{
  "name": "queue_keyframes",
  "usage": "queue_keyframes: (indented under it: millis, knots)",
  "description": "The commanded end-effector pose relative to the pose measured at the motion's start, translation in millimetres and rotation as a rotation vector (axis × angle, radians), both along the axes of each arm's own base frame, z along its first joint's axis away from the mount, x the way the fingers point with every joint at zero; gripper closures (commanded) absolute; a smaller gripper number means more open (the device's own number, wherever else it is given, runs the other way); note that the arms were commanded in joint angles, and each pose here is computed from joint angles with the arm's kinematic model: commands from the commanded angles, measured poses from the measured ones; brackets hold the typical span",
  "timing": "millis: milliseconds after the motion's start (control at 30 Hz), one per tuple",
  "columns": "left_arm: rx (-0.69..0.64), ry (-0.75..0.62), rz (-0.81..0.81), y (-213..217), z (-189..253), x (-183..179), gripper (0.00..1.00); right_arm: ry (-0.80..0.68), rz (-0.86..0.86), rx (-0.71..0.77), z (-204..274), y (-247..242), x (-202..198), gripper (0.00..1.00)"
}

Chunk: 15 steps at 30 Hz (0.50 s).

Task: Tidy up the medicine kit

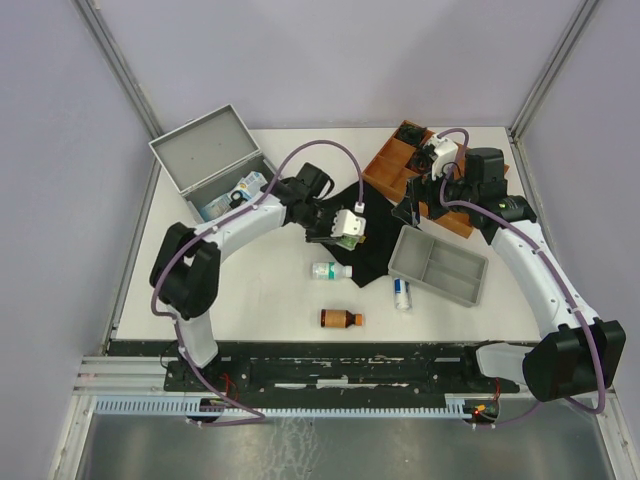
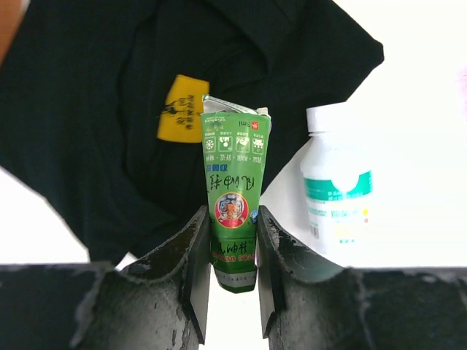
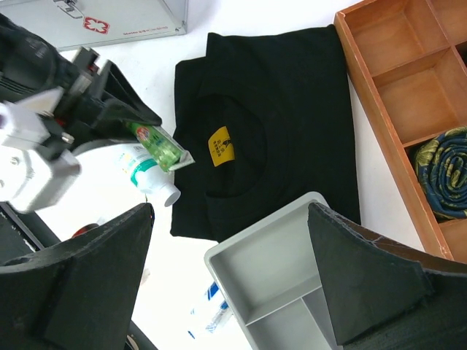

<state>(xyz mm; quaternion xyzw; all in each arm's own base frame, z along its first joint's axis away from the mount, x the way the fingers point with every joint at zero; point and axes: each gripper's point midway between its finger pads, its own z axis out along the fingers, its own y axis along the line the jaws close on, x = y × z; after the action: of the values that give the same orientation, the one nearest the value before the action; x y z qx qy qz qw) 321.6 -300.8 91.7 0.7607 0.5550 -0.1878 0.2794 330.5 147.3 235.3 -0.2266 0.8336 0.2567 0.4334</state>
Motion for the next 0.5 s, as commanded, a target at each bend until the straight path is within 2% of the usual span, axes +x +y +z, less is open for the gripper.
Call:
queue_keyframes:
  millis: [0, 200, 467]
  knots:
    - [-0.069, -0.076, 0.118, 13, 44, 18, 0.67, -0.033, 0.012, 0.024, 13, 2, 0, 0.05]
    - [-0.121, -0.106, 0.317, 64, 79, 42, 0.67, -0.039, 0.021, 0.036, 17, 4, -2, 0.05]
    - [-0.181, -0.157, 0.672, 164, 109, 87, 0.67, -0.031, 0.033, 0.048, 17, 6, -4, 0.05]
